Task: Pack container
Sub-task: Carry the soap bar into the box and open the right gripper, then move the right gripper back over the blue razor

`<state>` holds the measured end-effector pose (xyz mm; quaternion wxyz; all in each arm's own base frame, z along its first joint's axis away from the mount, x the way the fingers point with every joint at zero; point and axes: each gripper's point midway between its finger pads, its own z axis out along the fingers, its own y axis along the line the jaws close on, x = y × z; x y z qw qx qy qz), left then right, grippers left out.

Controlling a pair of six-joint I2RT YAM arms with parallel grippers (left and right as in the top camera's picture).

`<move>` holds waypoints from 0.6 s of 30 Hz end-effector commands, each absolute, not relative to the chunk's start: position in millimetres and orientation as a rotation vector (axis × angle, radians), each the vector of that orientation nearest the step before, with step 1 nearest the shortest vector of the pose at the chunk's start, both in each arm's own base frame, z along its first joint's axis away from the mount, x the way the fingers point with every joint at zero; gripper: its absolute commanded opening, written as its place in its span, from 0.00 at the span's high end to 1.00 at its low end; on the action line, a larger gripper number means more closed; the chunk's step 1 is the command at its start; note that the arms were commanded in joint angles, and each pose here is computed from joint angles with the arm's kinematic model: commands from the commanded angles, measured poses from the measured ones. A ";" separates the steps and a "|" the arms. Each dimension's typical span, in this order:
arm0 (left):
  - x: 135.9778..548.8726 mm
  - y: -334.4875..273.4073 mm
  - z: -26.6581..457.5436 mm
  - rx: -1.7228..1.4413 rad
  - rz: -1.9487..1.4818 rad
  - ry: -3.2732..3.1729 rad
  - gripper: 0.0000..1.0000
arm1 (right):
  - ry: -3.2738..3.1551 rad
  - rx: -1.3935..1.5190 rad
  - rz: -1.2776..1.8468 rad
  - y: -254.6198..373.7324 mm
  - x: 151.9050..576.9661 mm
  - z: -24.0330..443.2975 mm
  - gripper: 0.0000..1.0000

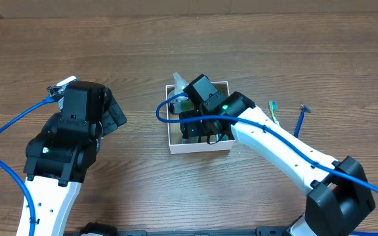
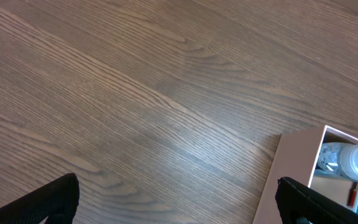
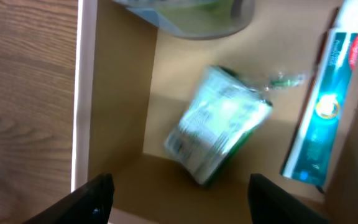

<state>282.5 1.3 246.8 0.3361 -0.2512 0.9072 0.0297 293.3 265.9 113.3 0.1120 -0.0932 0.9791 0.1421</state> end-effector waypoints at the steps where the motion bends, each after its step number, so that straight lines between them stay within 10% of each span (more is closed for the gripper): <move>1: 284.8 3.6 252.9 -0.662 0.082 2.347 0.00 | 2.718 -0.247 0.360 252.5 306.8 181.4 0.28; 18: 284.8 3.5 252.9 -0.662 0.082 2.347 0.00 | 2.642 0.444 -0.110 40.8 301.9 246.4 0.07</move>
